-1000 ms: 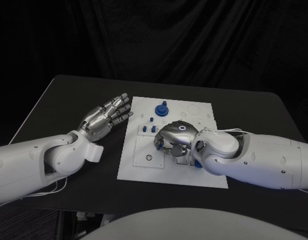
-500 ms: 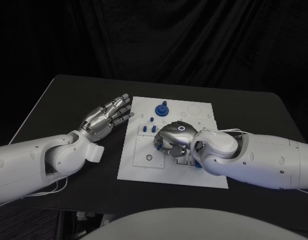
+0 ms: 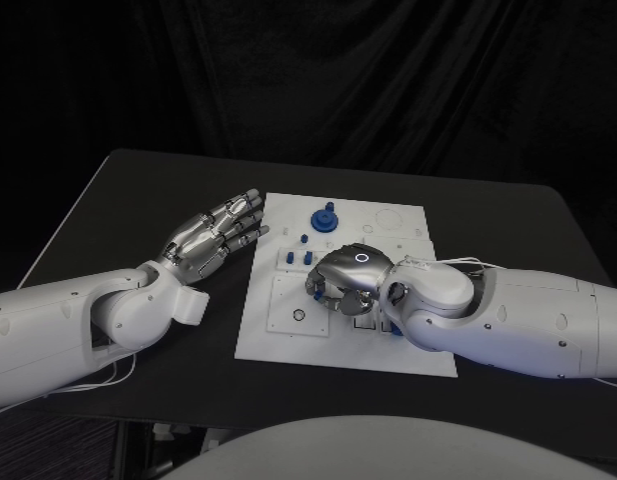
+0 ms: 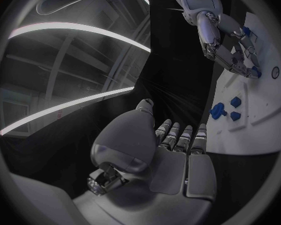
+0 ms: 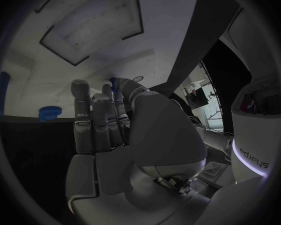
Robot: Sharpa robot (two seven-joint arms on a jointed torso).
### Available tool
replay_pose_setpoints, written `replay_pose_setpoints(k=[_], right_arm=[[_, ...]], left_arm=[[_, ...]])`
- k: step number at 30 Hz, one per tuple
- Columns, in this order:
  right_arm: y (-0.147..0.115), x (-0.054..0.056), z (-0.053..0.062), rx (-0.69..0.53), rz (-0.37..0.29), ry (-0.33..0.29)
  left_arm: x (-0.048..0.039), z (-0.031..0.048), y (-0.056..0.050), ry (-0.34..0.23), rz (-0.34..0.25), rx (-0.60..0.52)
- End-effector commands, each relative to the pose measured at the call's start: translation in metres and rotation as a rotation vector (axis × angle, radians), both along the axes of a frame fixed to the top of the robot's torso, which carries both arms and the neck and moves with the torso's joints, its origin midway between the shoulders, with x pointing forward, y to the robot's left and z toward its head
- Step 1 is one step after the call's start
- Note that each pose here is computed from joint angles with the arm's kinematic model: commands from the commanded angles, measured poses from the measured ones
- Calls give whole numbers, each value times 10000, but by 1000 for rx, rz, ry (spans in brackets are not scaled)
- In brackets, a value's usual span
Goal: Assemble the parts on the task board
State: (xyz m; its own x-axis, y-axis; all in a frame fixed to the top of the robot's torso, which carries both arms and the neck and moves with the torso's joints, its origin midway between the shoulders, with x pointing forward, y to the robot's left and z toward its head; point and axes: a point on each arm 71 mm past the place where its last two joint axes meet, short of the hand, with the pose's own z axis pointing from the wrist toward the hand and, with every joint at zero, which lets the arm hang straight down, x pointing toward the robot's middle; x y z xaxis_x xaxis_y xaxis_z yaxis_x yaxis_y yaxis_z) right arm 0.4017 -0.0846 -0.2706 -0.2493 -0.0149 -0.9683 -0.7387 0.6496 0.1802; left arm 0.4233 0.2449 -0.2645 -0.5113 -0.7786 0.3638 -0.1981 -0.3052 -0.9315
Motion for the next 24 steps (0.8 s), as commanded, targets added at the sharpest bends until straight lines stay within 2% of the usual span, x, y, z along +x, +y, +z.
replay_pose_setpoints(k=[1, 16, 21, 24], right_arm=[[-4, -5, -36, -31, -12, 12], [-51, -3, -46, -34, -21, 14], [-133, -12, -7, 0, -40, 16], [-232, 17, 90, 23, -72, 22]], left_arm=[[-6, 4, -27, -3, -15, -14], [-13, 7, -15, -4, -13, -15], [-16, 7, -7, -4, -11, -15], [-17, 8, 0, -4, -9, -14]])
